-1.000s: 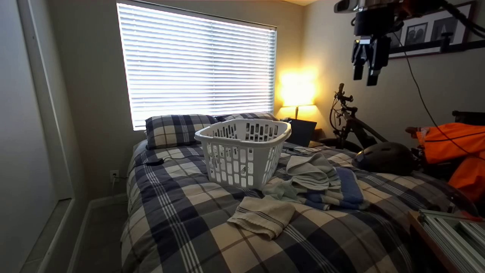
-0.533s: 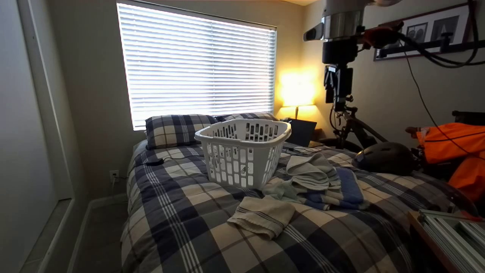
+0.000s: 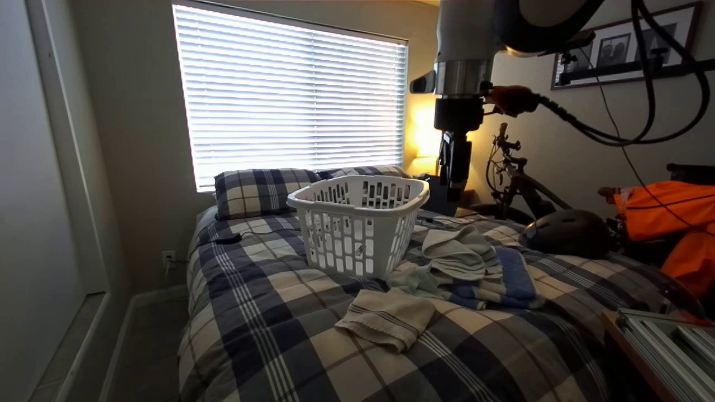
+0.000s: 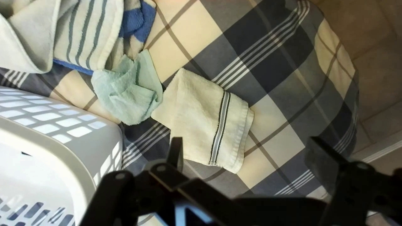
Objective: Put the left towel in the laundry basket
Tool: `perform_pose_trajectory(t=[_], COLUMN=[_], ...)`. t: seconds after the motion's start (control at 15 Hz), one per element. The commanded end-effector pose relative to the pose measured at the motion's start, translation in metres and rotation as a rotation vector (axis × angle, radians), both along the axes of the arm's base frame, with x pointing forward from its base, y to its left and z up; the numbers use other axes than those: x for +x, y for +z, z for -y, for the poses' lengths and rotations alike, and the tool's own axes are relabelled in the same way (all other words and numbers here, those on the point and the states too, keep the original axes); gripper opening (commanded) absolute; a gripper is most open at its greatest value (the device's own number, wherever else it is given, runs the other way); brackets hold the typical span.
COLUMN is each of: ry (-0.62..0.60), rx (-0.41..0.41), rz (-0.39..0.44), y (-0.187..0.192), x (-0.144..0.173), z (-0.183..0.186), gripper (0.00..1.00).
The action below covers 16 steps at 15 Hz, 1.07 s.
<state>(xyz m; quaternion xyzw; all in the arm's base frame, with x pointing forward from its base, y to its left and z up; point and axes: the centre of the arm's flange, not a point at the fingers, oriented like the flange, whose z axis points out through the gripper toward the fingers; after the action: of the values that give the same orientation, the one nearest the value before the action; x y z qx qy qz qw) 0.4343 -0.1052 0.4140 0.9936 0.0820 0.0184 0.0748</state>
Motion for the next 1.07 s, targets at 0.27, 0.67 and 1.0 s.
perform_pose_trajectory(t=[0.27,0.67,1.0], ry=[-0.015,-0.011,-0.014], rx=[0.014,0.069,0.074], rz=[0.137,0.134,0.135], y=[-0.067,-0.088,-0.09], x=[0.051,0.052,0.054], z=[-0.017,-0.019,-0.019], gripper=[1.0,1.0,1.0])
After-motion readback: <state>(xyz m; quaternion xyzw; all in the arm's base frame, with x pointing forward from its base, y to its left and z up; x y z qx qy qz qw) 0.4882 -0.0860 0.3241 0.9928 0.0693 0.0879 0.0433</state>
